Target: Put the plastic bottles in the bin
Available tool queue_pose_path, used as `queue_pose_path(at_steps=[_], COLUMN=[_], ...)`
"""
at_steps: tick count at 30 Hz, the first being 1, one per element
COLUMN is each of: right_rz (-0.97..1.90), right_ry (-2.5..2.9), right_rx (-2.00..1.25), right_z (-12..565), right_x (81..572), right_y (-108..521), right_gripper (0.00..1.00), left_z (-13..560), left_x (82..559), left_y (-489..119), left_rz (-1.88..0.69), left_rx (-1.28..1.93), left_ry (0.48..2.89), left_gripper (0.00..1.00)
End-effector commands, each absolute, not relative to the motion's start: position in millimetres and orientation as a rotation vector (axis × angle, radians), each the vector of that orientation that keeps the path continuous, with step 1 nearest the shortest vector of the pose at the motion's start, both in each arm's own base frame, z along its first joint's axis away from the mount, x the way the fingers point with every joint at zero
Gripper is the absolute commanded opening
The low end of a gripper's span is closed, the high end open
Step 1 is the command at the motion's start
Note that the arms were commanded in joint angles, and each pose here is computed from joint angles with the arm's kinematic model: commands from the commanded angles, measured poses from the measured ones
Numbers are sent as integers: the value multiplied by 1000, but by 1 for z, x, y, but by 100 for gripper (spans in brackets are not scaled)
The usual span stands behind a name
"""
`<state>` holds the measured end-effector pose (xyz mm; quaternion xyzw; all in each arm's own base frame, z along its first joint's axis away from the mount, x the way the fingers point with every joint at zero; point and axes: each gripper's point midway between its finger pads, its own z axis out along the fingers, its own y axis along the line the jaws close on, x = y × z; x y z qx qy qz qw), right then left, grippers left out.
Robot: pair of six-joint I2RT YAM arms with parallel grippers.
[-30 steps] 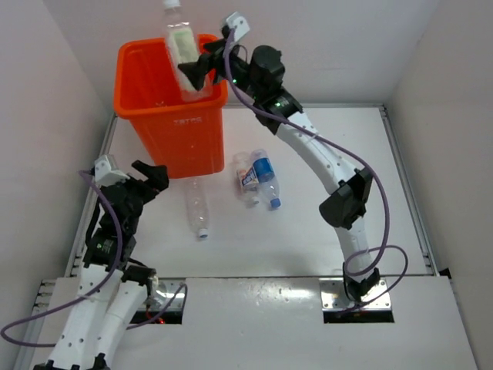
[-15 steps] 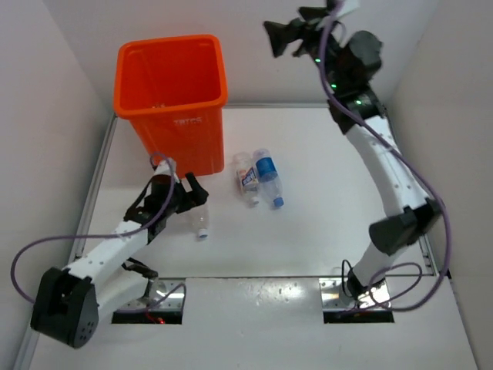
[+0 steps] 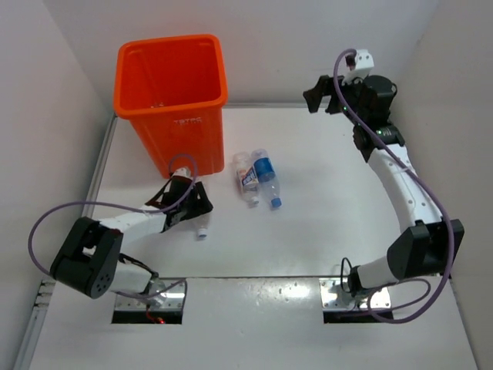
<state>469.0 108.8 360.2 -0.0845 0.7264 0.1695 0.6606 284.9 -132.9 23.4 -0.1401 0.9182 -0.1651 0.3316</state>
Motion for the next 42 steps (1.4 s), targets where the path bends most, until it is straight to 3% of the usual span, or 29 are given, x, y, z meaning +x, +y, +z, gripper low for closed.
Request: queue_pose_path(at_steps=[1,3,6,10,18,22,23,24,27,30,33,36,38,42], right_rz=[429,440,473,583,556,551,551,551,532,525,517,496,489,473], right_ry=[1701,1746,1861,2061,2075,2085,2085,2085,2096,2074,2058,2066,2072,2134], right_rx=[-179,-181,-197,-181,-258,-260,-260,-260,-248,-261,-275,-281,-292,-276], right_z=[343,323,279,210,189,184,184,184,180,188,194,191,187,158], right_x=[456,456,456,458,445,441,441,441,440,444,447,447,445,452], right_y=[107,108,111,118,141,143,143,143,140,140,140,138,137,135], right_gripper=[100,100,100,100,100,100,100,100,100,100,100,100,100,100], left_z=[33,37,96,239,426,520,517,552,569,547,521,500,533,527], left_x=[297,294,304,306,264,283,313,317,383,449,472,451,409,368], left_y=[-144,-145,-148,-143,-113,-98,-109,-102,-104,-106,-85,-71,-47,-11], left_rz=[-475,-479,-481,-511,-525,-412,-352,-302,-204,-217,-244,-245,-239,-116], left_rx=[-361,-359,-329,-299,-160,-168,-150,-143,-170,-196,-301,-360,-404,-453], left_ry=[2378,2396,2252,1895,1533,1347,1380,1312,1311,1370,1425,1418,1277,1245], left_gripper=[66,61,54,53,50,51,53,59,63,89,97,100,100,100])
